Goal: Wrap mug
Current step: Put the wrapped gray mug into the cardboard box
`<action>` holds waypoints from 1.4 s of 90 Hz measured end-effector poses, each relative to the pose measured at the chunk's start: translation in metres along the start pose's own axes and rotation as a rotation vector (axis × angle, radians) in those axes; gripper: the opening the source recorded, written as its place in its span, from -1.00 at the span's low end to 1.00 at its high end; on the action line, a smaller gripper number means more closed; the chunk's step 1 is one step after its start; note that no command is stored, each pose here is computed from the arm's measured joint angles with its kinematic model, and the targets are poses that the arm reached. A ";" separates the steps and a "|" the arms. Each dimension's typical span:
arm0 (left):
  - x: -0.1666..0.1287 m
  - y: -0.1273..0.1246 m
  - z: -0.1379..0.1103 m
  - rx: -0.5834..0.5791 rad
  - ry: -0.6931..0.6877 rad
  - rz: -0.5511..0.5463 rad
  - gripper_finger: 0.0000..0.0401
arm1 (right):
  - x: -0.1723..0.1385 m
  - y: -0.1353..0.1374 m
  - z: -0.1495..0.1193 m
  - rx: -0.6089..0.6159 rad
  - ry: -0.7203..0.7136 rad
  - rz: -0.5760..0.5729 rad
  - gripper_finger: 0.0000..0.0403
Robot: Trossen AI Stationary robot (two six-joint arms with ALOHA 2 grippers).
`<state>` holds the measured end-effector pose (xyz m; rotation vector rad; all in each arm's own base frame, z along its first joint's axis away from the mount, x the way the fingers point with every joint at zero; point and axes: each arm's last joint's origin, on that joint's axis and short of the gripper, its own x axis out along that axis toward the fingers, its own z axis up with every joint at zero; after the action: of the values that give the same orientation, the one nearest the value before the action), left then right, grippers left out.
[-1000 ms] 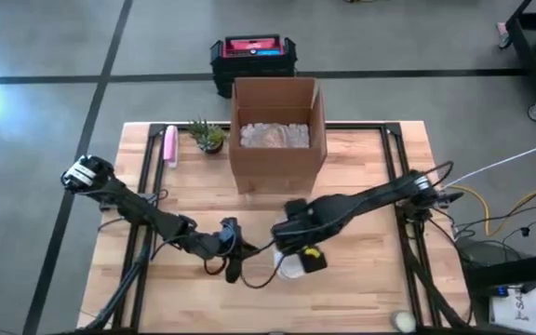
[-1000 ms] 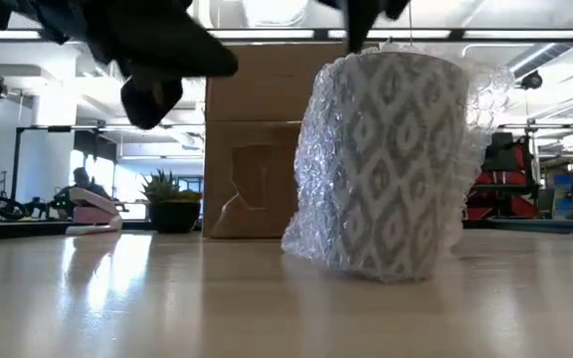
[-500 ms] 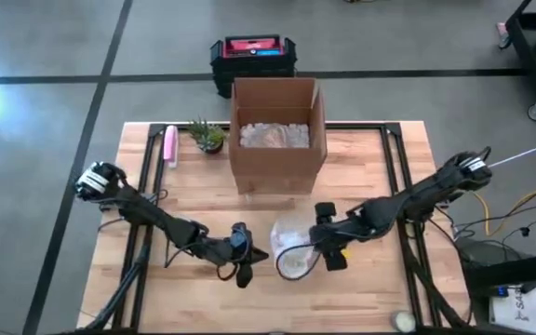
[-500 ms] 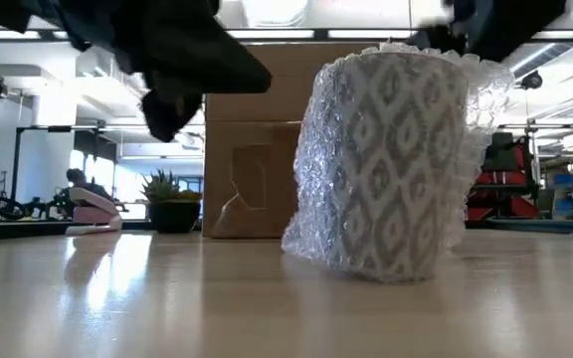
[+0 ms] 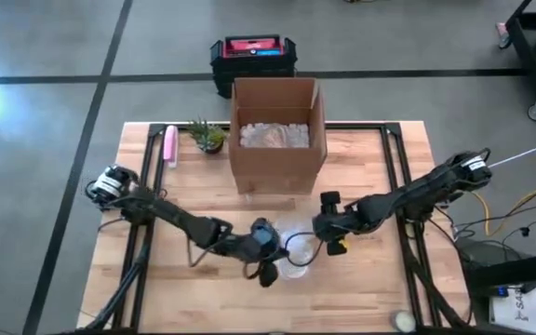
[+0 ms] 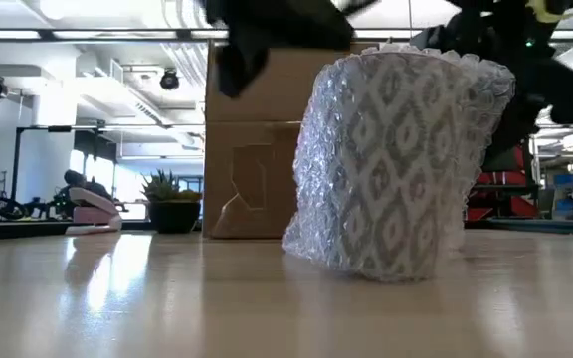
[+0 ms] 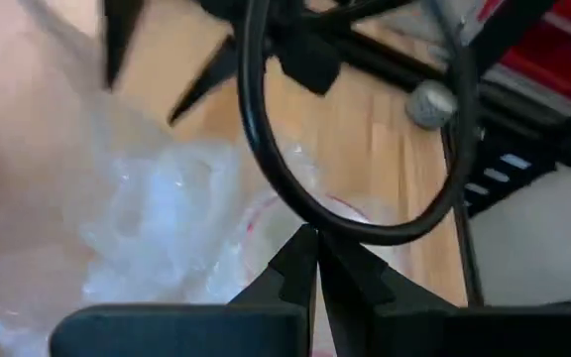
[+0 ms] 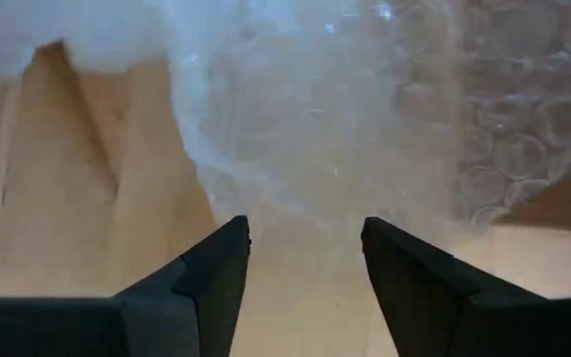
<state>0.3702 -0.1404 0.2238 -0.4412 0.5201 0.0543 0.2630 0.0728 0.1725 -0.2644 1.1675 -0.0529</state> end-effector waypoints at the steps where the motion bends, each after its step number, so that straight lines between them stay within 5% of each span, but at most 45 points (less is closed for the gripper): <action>1: 0.002 0.001 0.000 -0.003 0.010 0.000 -1.00 | 0.000 0.000 0.000 0.003 0.001 0.001 -0.07; 18: 0.026 0.004 -0.007 -0.012 0.145 0.046 -1.00 | 0.007 0.000 0.002 0.020 -0.015 0.058 0.03; 53: 0.026 0.000 -0.002 0.086 0.160 0.034 -1.00 | 0.036 0.008 0.013 -0.063 -0.093 0.090 0.17; 67: 0.026 0.002 -0.006 0.071 0.163 0.040 -1.00 | 0.036 0.012 0.023 -0.073 -0.195 0.203 -0.10; 89: 0.026 0.003 -0.006 0.051 0.161 0.046 -1.00 | 0.017 0.007 0.023 -0.089 -0.228 0.214 -0.93; 113: 0.026 0.003 -0.006 0.038 0.161 0.047 -1.00 | -0.026 -0.002 0.029 -0.034 -0.397 0.207 -0.90; 126: 0.026 0.004 -0.006 0.032 0.162 0.050 -1.00 | -0.040 0.008 0.035 -0.066 -0.508 0.321 -0.98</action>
<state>0.3892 -0.1408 0.2045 -0.4028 0.6909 0.0584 0.2783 0.0939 0.2192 -0.1328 0.6939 0.3193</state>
